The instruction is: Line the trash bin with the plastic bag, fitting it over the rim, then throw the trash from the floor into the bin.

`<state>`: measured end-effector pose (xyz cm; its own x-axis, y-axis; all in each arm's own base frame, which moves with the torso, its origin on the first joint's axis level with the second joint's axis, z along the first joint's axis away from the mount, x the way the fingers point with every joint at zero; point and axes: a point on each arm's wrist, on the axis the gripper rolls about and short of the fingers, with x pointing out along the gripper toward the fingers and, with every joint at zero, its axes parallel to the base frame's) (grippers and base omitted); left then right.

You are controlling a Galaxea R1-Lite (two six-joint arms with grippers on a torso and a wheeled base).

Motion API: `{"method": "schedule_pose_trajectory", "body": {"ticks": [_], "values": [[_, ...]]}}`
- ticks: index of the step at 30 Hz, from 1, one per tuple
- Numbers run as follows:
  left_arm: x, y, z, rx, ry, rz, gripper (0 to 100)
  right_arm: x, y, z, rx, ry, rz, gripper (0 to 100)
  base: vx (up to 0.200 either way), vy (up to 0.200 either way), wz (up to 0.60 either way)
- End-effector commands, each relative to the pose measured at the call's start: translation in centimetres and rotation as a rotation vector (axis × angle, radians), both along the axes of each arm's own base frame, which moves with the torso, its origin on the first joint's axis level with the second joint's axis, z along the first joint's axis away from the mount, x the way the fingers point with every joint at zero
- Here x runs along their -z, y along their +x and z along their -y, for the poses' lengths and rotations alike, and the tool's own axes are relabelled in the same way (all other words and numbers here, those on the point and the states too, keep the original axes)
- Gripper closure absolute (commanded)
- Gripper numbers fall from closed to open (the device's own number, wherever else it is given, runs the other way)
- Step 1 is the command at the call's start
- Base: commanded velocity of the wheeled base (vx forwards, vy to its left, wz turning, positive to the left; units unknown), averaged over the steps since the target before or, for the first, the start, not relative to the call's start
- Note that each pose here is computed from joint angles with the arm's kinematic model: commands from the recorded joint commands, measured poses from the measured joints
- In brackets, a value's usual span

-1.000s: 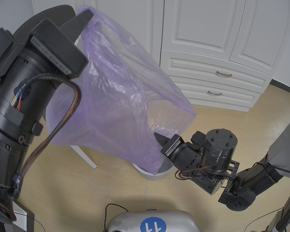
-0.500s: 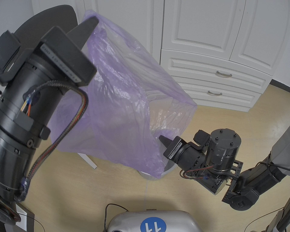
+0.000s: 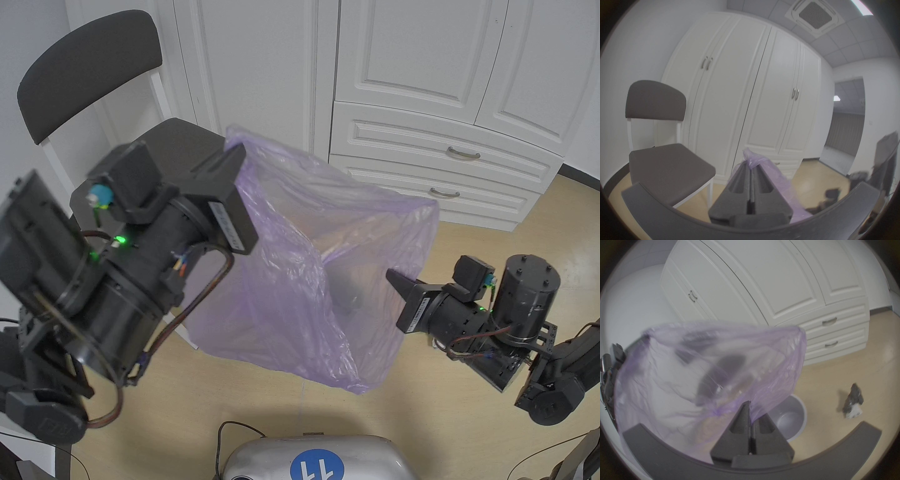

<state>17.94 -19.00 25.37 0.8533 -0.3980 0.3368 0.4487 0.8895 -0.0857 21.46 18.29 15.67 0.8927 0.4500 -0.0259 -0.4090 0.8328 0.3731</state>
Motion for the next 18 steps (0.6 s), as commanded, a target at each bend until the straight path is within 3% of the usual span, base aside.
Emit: {"method": "schedule_pose_trajectory", "body": {"ticks": [1, 5, 10, 14, 15, 16, 18], "values": [[4.4, 5.6, 1.0, -0.09, 0.092, -0.11, 100, -2.4, -1.6, 3.2, 0.052, -0.048, 0.097, 100, 0.0, 0.0, 0.0], [4.3, 6.1, 1.0, -0.096, 0.08, -0.106, 100, -3.2, -2.7, 3.8, 0.042, -0.1, 0.109, 100, 0.0, 0.0, 0.0], [3.4, 6.2, 0.7, -0.1, 0.024, -0.074, 100, -6.7, -2.8, 4.3, 0.028, -0.402, 0.059, 100, 0.0, 0.0, 0.0], [3.6, 6.7, 0.2, -0.12, 0.023, -0.074, 100, -7.4, -3.6, 5.6, 0.042, -0.526, -0.012, 100, 0.0, 0.0, 0.0], [3.8, 6.9, 0.0, -0.13, 0.032, -0.081, 100, -6.9, -3.9, 6.0, 0.07, -0.576, -0.038, 100, 0.0, 0.0, 0.0], [3.8, 6.9, 0.0, -0.13, 0.032, -0.081, 100, -6.9, -3.9, 6.0, 0.07, -0.576, -0.038, 100, 0.0, 0.0, 0.0], [4.9, 7.3, -0.7, -0.162, 0.092, -0.124, 100, -5.3, -4.4, 6.7, 0.173, -0.686, -0.071, 100, 0.0, 0.0, 0.0]]}}
